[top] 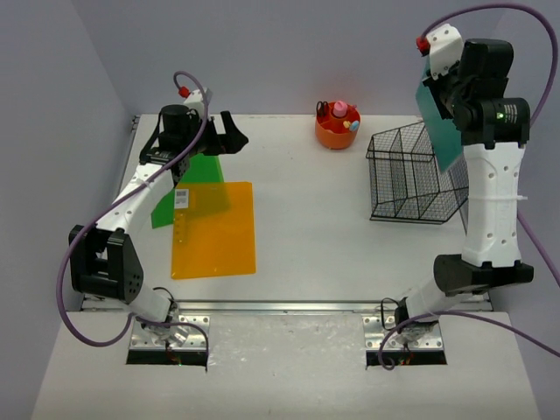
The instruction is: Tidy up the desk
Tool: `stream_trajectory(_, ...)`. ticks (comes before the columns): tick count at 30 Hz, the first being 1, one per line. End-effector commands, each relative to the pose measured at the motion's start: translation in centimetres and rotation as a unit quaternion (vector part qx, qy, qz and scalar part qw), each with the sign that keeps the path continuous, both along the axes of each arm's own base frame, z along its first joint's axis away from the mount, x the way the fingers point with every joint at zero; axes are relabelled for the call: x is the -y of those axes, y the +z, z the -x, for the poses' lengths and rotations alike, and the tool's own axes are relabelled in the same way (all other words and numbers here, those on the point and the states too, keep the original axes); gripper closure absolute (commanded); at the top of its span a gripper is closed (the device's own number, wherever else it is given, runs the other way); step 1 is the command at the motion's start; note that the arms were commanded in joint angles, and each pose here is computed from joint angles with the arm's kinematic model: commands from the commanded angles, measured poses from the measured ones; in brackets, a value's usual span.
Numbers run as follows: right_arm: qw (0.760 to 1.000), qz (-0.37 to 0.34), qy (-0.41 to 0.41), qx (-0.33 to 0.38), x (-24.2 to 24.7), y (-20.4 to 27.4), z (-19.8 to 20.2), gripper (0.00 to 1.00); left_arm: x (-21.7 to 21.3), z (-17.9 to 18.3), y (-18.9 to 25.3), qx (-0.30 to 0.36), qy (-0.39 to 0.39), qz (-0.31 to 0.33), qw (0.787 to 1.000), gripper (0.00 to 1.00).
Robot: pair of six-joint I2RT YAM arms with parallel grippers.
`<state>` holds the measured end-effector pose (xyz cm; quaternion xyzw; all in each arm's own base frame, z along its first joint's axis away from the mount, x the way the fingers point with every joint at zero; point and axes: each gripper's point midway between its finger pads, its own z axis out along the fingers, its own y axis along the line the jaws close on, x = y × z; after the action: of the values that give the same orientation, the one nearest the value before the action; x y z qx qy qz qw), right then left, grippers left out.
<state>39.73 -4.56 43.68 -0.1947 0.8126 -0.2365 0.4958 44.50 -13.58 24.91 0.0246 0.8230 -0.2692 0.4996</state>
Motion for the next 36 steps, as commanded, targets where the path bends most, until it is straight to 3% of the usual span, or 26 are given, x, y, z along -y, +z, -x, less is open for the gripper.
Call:
stream_trajectory(1,0.997,-0.057,-0.047,0.006,3.5,0.5,1.1,1.0,-0.6,0.3,1.3,0.022,0.007,-0.006,1.0,0.0)
stream_trajectory(12,0.988,-0.115,-0.078,-0.061,5.5,-2.7,4.6,1.0,-0.4,0.7,-0.1,0.004,0.005,-0.001,1.0,0.0)
stream_trajectory(25,0.971,-0.163,-0.107,-0.137,7.7,-7.5,2.7,1.0,-0.1,0.1,-0.7,-0.014,-0.001,0.0,1.0,0.0)
stream_trajectory(36,0.984,-0.126,-0.093,-0.085,8.2,-4.0,3.2,1.0,0.1,0.5,-1.6,-0.026,-0.004,0.008,1.0,0.0)
